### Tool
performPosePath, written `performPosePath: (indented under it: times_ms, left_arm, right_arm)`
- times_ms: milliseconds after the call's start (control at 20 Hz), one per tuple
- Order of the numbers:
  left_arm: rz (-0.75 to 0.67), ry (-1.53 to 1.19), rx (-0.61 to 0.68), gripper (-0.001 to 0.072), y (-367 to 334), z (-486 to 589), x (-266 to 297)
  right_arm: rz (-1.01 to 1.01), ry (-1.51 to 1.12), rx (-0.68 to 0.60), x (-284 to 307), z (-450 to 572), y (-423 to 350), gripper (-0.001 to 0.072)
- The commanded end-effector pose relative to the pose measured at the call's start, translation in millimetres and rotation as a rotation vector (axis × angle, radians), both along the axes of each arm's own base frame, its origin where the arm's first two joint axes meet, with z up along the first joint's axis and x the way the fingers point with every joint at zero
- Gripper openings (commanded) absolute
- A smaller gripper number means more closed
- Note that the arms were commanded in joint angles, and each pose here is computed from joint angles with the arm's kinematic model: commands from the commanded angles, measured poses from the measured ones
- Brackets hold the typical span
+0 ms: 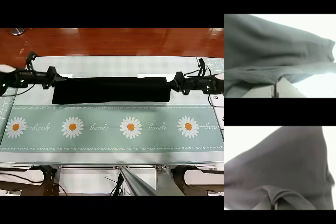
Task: Fold the shirts.
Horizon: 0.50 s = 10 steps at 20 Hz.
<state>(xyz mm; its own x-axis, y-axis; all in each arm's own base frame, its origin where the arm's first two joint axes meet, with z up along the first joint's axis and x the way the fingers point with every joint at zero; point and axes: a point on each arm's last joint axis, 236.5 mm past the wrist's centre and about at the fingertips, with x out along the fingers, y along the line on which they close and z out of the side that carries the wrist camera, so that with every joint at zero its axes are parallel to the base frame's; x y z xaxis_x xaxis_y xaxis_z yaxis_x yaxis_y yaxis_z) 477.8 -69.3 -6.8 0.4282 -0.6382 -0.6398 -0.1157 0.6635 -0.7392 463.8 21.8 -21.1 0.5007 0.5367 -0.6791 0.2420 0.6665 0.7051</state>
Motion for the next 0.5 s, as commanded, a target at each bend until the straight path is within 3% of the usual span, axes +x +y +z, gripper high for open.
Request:
performPosePath:
  times_ms: [0, 100, 150, 200, 250, 450]
  left_arm:
    - [0.059, 0.064, 0.026, 0.0020, 11, -23, 38]
    - [0.061, 0.081, 0.025, 0.0036, 15, -33, 46]
    - [0.047, 0.091, 0.022, 0.0220, 12, -37, 46]
    - [0.020, 0.110, 0.014, 0.0682, 6, -41, 42]
    - [-0.003, 0.113, 0.014, 0.0704, 4, -42, 39]
    - [0.057, 0.256, 0.140, 0.0702, 79, -33, 13]
  right_arm:
    - [-0.018, -0.018, 0.018, 40, -10, -7, 0.0038]
    - [-0.014, -0.016, 0.019, 53, -19, -11, 0.0061]
    - [-0.017, -0.013, 0.025, 58, -24, -12, 0.0253]
    - [-0.016, -0.012, 0.029, 61, -28, -12, 0.0491]
    - [-0.008, -0.014, 0.025, 62, -28, -12, 0.0601]
    - [0.007, -0.007, 0.025, 42, -15, -54, 0.0606]
